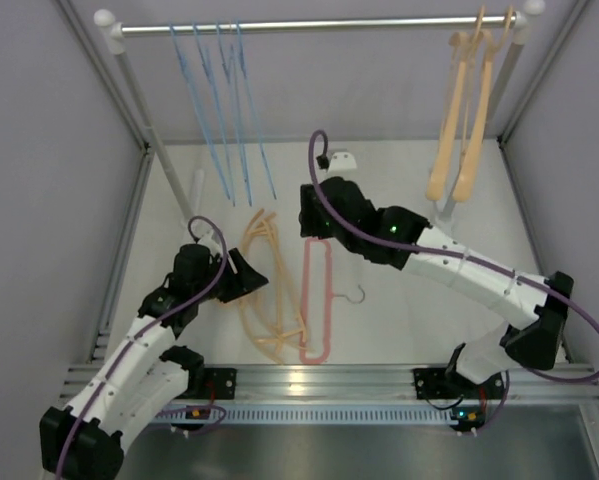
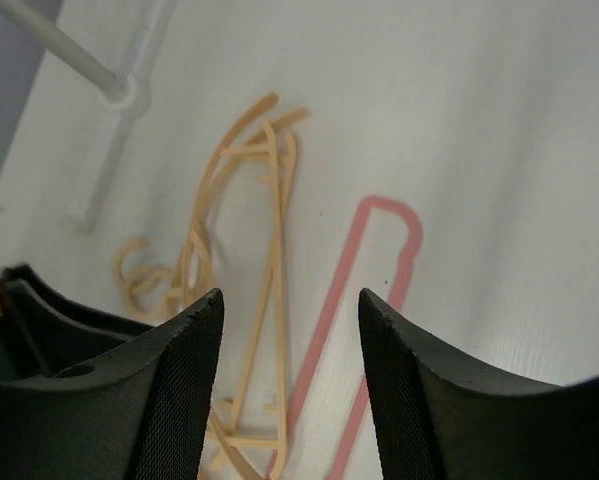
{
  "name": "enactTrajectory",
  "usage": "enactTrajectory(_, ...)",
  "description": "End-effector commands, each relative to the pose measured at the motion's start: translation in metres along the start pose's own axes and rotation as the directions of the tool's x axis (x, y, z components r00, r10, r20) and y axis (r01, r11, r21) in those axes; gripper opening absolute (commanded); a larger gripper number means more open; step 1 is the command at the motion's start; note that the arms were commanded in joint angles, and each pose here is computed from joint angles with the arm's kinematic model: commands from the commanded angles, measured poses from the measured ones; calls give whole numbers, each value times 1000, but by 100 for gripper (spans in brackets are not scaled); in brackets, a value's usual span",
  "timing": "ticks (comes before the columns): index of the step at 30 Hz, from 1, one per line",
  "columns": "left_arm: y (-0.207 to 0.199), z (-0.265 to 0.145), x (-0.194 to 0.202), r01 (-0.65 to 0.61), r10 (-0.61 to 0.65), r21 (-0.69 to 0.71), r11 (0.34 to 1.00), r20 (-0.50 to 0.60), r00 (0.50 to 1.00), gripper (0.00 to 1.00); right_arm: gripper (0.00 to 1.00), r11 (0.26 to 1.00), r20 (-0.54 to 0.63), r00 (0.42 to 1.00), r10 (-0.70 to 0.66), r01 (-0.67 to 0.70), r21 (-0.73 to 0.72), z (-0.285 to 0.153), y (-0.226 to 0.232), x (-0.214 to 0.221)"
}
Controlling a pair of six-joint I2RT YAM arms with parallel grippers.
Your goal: Organize the hangers
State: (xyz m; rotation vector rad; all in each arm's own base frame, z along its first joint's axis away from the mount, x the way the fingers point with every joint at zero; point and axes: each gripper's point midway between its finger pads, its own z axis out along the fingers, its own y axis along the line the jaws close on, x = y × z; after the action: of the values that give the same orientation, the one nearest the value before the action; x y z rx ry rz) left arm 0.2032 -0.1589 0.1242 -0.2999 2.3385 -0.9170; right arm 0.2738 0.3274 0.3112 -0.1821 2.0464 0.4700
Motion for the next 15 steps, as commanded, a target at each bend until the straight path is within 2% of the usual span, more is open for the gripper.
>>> enactTrajectory(1,3,-19,-32,-25,39,-101,995,141,989,61,54,998,50,997,54,-52,-28,-18,11,13)
enactTrajectory(3,11,-24,-35,-10,35,-154,988,165,986,61,54,999,14,999,34,-34,-5,-12,9,45)
enactTrajectory(5,17,-29,-44,8,35,-197,980,210,977,63,52,999,-24,1000,17,-17,-28,-13,19,72)
enactTrajectory(9,26,-31,-47,30,28,-245,969,229,973,63,50,996,-105,994,-24,15,-90,-7,32,135)
enactTrajectory(15,27,-30,-56,37,33,-278,960,244,969,63,47,972,-161,980,-121,83,-222,-3,72,193)
